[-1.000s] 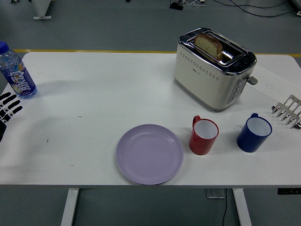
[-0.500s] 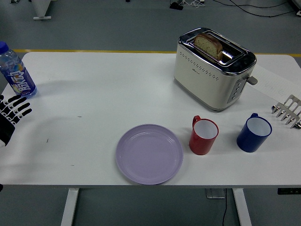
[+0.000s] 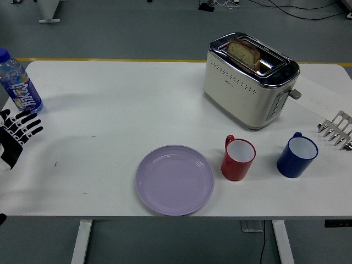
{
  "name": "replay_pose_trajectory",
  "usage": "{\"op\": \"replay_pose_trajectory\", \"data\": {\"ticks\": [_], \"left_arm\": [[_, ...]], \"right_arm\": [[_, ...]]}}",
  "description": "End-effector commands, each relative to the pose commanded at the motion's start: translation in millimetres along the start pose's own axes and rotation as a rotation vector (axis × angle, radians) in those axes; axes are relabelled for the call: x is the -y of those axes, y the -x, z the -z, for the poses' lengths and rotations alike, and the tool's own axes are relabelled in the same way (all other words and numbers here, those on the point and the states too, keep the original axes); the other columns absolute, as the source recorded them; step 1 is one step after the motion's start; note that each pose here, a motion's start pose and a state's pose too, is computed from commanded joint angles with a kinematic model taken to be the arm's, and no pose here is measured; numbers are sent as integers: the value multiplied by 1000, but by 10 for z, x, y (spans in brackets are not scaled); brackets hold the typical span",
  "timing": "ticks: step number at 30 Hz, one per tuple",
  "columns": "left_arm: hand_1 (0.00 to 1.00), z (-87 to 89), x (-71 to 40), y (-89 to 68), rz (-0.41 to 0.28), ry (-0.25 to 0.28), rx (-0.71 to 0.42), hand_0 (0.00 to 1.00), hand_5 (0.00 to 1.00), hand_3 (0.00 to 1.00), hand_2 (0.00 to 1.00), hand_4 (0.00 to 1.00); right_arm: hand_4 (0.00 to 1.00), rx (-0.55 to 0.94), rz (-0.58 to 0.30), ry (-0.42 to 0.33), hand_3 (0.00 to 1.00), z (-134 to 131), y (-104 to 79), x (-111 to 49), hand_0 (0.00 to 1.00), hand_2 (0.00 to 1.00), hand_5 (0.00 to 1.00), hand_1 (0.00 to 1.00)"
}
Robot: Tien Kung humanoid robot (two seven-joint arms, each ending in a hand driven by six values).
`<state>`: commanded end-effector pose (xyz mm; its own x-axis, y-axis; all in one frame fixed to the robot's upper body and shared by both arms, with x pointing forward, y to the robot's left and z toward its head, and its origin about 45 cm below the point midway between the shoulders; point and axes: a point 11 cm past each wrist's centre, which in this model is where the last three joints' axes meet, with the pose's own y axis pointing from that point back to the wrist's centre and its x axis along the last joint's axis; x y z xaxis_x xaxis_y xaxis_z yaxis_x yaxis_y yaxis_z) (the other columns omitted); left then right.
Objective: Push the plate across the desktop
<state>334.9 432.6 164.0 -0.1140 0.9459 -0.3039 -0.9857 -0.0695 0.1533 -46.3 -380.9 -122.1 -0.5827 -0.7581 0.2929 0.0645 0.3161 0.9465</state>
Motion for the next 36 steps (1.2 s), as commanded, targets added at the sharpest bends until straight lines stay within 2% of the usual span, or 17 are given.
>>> {"op": "replay_pose_trajectory", "data": {"ticks": [36], "left_arm": [[733,84,-30,-15,-18,-18,-6,667,998,623,707,567]], "right_arm": [[405,2,-14,29,600,-126,-59,1,577,683,412,562]]}}
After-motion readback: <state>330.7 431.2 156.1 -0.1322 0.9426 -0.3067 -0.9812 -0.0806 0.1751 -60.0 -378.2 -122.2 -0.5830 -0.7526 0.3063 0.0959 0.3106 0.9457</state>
